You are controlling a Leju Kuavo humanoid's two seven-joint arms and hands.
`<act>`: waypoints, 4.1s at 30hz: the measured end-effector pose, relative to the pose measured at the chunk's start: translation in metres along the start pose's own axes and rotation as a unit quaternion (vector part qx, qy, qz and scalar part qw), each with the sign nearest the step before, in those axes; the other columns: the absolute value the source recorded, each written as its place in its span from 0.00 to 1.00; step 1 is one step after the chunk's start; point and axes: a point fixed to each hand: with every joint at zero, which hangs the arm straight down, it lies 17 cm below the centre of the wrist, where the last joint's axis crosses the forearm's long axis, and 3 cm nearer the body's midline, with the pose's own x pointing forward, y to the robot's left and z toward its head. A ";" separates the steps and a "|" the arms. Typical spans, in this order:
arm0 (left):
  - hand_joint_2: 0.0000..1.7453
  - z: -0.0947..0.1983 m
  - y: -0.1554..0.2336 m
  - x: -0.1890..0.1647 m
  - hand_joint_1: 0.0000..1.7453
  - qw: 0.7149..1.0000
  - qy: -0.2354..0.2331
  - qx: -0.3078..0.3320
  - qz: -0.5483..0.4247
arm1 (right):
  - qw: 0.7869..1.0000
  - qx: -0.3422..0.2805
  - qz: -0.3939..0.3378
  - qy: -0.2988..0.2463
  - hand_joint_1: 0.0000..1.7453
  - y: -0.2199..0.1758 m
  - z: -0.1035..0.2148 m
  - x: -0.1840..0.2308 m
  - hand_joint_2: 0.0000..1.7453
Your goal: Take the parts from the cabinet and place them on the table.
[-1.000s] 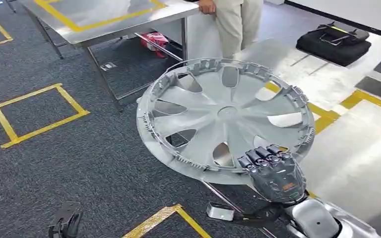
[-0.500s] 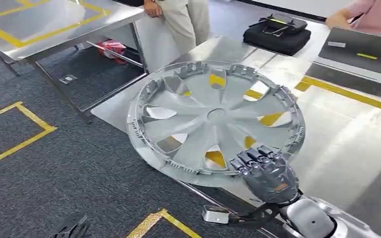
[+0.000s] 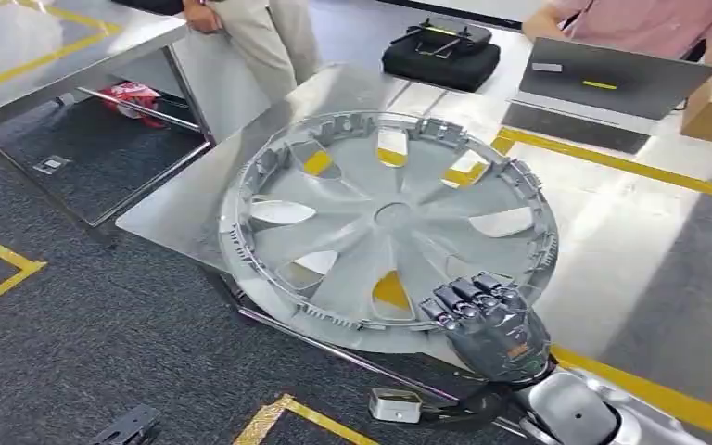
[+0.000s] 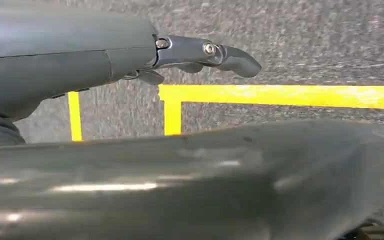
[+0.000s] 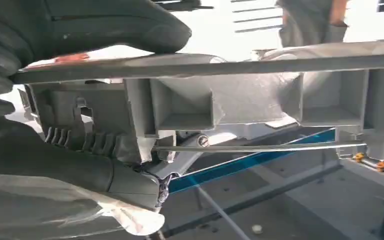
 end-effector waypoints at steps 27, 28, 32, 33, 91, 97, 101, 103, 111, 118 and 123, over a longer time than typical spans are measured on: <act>0.00 0.001 0.003 -0.036 0.00 0.998 0.042 0.014 -0.049 | 1.000 -0.002 -0.007 -0.009 1.00 -0.001 -0.002 0.012 1.00; 0.00 0.001 0.002 -0.036 0.00 0.998 0.042 0.014 -0.053 | 1.000 -0.002 -0.007 -0.009 1.00 0.000 -0.002 0.012 1.00; 0.00 0.000 -0.001 -0.034 0.00 0.997 0.040 0.014 -0.059 | 1.000 0.000 -0.006 -0.008 1.00 0.001 -0.002 0.011 1.00; 0.00 0.000 -0.002 -0.034 0.00 0.997 0.039 0.014 -0.061 | 1.000 0.000 -0.006 -0.007 1.00 0.001 -0.002 0.010 1.00; 0.00 0.002 0.014 -0.022 0.00 0.992 0.040 0.066 -0.099 | 0.951 0.280 -0.109 0.076 0.00 0.160 0.035 -0.080 0.00; 0.00 0.004 0.007 -0.016 0.00 0.994 0.034 0.056 -0.085 | 0.897 0.371 -0.205 0.130 0.00 0.183 0.042 -0.067 1.00; 0.00 0.007 0.006 -0.010 0.00 0.995 0.030 0.052 -0.074 | 0.848 0.426 -0.275 0.156 0.00 0.186 0.036 -0.057 1.00; 0.00 0.007 0.006 -0.008 0.00 0.996 0.028 0.049 -0.070 | 0.831 0.437 -0.304 0.160 0.00 0.184 0.029 -0.053 1.00; 0.00 0.010 0.008 -0.003 0.00 0.998 0.011 0.039 -0.048 | 0.760 0.458 -0.442 0.128 0.00 0.144 -0.022 -0.032 1.00; 0.00 0.010 0.006 -0.004 0.00 0.999 -0.003 0.028 -0.046 | 0.774 0.457 -0.432 0.076 0.00 0.112 -0.055 -0.033 1.00; 0.00 0.010 0.004 -0.007 0.00 0.999 -0.004 0.025 -0.046 | 0.782 0.461 -0.416 0.053 0.00 0.103 -0.061 -0.031 1.00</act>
